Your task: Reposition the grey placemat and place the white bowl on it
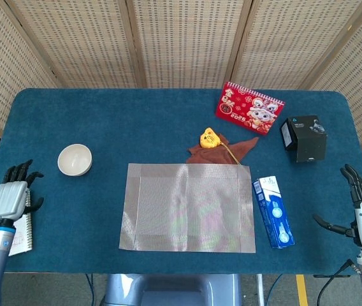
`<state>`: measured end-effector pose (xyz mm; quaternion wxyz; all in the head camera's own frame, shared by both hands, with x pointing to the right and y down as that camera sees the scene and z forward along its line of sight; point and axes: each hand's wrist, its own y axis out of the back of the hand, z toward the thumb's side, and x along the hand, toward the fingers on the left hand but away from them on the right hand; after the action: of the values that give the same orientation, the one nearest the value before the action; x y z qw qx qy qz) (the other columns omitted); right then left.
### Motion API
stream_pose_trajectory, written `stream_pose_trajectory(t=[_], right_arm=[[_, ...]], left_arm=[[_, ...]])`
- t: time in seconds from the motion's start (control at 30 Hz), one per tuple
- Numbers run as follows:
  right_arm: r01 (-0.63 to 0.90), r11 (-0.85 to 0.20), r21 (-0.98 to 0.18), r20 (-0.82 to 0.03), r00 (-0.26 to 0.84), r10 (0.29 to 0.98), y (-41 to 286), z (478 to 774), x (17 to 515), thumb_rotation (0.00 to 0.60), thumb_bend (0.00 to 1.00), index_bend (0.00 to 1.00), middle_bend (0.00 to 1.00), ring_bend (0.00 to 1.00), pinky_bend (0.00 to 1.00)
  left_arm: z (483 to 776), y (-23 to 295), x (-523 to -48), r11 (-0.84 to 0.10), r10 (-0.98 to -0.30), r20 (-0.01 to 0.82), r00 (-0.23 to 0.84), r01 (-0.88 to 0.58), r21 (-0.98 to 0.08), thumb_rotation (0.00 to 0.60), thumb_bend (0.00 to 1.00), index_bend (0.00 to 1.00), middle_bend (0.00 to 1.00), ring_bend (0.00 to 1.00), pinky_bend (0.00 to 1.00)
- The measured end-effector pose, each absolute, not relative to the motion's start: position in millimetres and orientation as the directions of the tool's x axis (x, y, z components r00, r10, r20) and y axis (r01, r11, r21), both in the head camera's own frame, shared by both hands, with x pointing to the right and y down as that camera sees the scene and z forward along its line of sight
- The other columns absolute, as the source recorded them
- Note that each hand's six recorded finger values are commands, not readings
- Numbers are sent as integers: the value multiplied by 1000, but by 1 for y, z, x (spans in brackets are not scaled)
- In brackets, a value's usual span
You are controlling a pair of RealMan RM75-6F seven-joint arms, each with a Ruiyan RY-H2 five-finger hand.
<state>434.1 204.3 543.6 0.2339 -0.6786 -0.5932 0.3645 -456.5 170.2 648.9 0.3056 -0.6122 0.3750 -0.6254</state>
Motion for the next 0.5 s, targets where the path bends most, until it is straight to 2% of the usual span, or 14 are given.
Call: stream_pose_trajectory(t=[0.27,0.5], right_arm=[[634,-188,-750,-219,30,975,204,545,435,600,140,0,0,0,0],[634,-186,-751,-215,31,976,204,544,435,600,140,0,0,0,0]], left_arm=[[679,129,-454,-510,-855,513,-80,-57,-858,600,307,330,0,0,0],[699,113,-433,-536,-843,536,-48,-16,-844,600,308,348,0,0,0]])
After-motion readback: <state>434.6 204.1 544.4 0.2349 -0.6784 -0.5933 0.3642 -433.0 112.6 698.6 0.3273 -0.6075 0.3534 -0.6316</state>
